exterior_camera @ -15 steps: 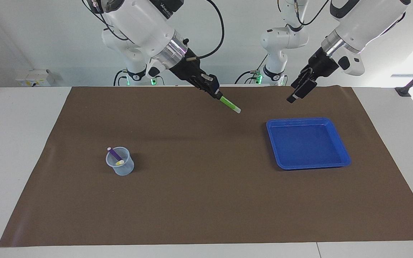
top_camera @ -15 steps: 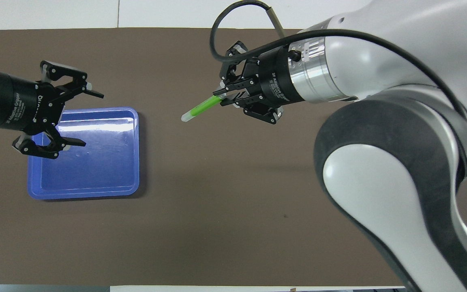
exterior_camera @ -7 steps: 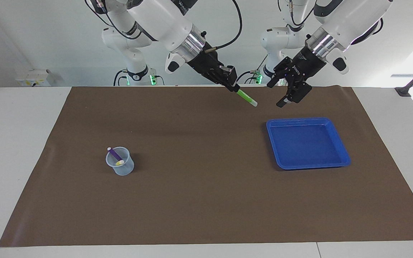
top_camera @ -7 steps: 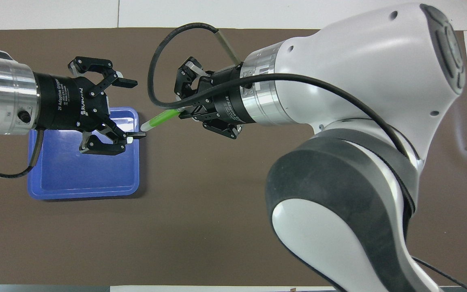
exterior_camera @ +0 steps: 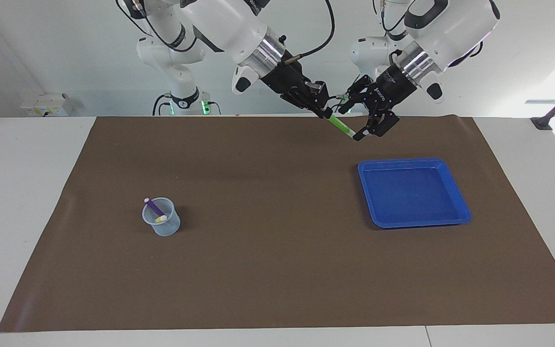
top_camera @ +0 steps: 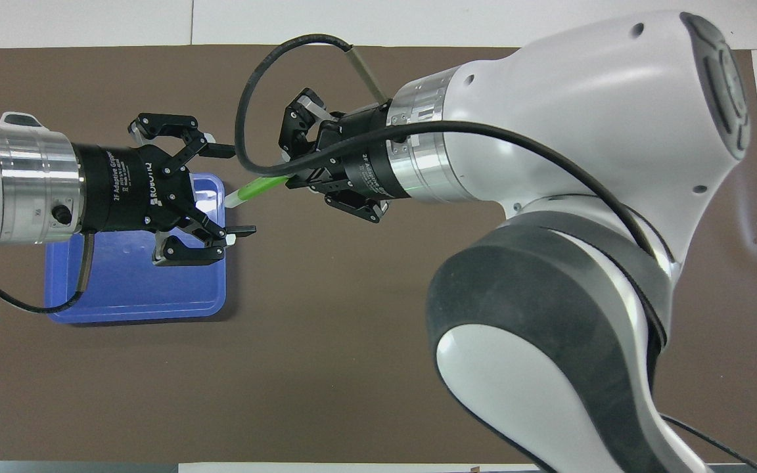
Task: Right arm passes pens to left for tray arrangement
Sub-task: 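Close the left gripper on the green pen held by the right gripper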
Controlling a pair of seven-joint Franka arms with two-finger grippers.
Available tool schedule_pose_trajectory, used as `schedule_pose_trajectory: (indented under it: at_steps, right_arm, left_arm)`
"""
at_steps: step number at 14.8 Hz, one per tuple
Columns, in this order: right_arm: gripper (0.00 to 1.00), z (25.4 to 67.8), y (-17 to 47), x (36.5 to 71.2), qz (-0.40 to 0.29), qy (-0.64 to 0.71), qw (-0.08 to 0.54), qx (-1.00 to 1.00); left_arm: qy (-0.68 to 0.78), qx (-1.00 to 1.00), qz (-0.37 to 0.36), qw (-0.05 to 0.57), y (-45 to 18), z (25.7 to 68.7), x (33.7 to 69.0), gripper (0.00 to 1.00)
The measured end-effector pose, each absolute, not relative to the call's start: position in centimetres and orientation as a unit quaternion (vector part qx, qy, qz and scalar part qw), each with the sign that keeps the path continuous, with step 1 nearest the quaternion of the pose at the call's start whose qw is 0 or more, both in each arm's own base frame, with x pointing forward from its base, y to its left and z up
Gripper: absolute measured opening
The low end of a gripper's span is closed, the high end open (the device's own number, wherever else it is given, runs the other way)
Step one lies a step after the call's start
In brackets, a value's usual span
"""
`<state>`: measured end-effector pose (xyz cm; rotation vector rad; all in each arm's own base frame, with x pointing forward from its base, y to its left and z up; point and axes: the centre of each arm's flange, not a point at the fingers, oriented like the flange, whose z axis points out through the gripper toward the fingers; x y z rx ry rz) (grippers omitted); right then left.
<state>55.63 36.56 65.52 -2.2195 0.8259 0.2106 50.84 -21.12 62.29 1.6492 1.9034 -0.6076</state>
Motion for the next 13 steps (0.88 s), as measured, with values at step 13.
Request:
schedule_pose_trajectory:
  at_steps: [13]
  right_arm:
    - [0.18,65.48,36.58,55.61,0.082,0.322,0.372,-0.866]
  left_arm:
    - [0.689,0.625,-0.229,0.287,-22.08,62.05,50.22,0.59]
